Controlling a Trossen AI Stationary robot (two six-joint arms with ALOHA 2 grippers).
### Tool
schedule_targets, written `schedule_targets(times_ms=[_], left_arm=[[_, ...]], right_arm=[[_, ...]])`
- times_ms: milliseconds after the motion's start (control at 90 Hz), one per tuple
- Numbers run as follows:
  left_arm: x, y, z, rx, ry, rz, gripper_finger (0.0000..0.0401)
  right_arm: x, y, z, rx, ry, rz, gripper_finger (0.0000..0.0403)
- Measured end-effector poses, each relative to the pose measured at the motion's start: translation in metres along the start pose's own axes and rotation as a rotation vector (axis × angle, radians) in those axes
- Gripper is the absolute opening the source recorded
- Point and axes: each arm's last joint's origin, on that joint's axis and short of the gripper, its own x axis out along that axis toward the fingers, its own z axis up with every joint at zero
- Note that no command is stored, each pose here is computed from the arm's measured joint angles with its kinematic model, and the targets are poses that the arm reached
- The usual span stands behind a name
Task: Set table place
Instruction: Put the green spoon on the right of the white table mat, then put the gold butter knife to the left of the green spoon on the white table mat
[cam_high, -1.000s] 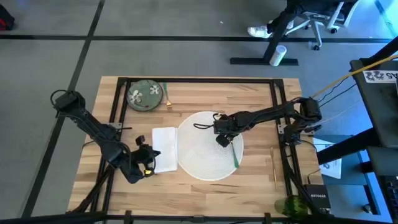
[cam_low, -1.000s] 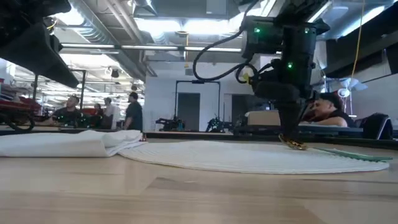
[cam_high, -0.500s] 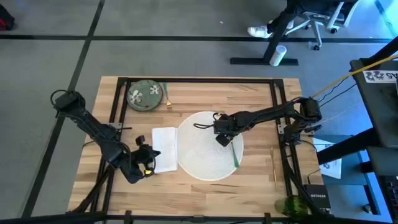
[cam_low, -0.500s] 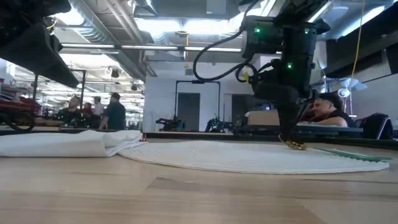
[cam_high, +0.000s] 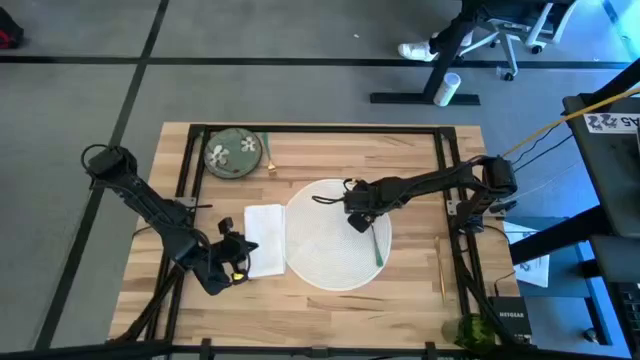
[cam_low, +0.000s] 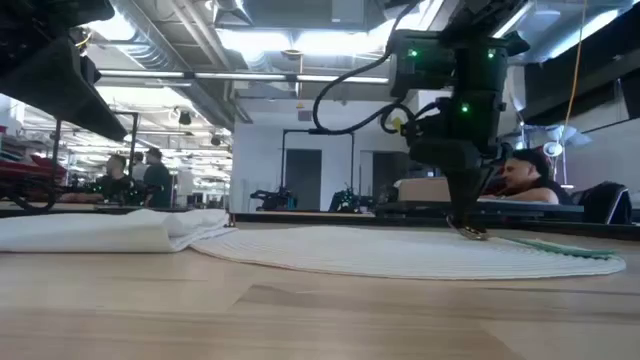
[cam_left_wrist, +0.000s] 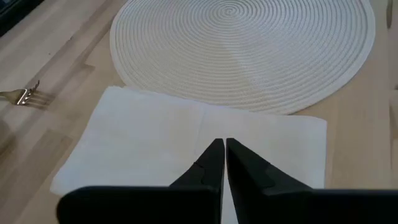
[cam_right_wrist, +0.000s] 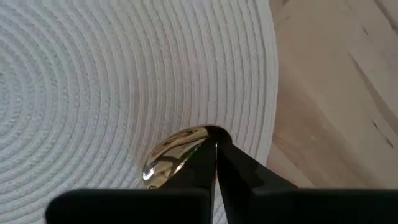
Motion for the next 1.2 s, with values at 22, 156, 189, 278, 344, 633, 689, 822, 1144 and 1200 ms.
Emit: schedule_targets(times_ms=[22,156,189,278,344,633,689,822,1144,1200], left_arm=[[0.000,0.000,0.000,0.000,0.000,0.000,0.0000],[0.000,0.000,0.000,0.001,0.000,0.000,0.0000],[0.000,0.000,0.000,0.001,0.000,0.000,0.0000],[0.000,0.000,0.000,0.001,0.000,0.001,0.0000],[0.000,0.000,0.000,0.001,0.000,0.000,0.0000],[0.000,0.000,0.000,0.006,0.001,0.001,0.0000],[0.000,0.000,0.000,0.012,0.007,-0.001,0.0000],[0.000,0.001,-0.001,0.022,0.019,0.002,0.0000],[0.000,0.001,-0.001,0.015,0.020,0.003,0.0000],[0.000,0.001,-0.001,0.005,0.019,0.003,0.0000]], right_arm=[[0.000,0.000,0.000,0.000,-0.001,-0.002,0.0000],[0.000,-0.002,-0.002,0.009,0.019,-0.024,0.0000],[0.000,-0.003,-0.003,0.012,0.026,-0.031,0.0000],[0.000,-0.003,-0.003,0.012,0.030,-0.035,0.0000],[0.000,-0.003,-0.003,0.011,0.029,-0.033,0.0000],[-0.003,-0.002,-0.002,0.007,-0.012,-0.032,0.0000],[-0.009,0.000,-0.003,-0.008,-0.041,-0.022,0.0000],[-0.028,-0.001,-0.009,-0.024,-0.121,-0.019,0.0000],[-0.075,-0.003,-0.054,-0.181,-0.153,-0.017,0.0000],[-0.080,-0.001,-0.064,-0.214,-0.147,-0.007,0.0000]])
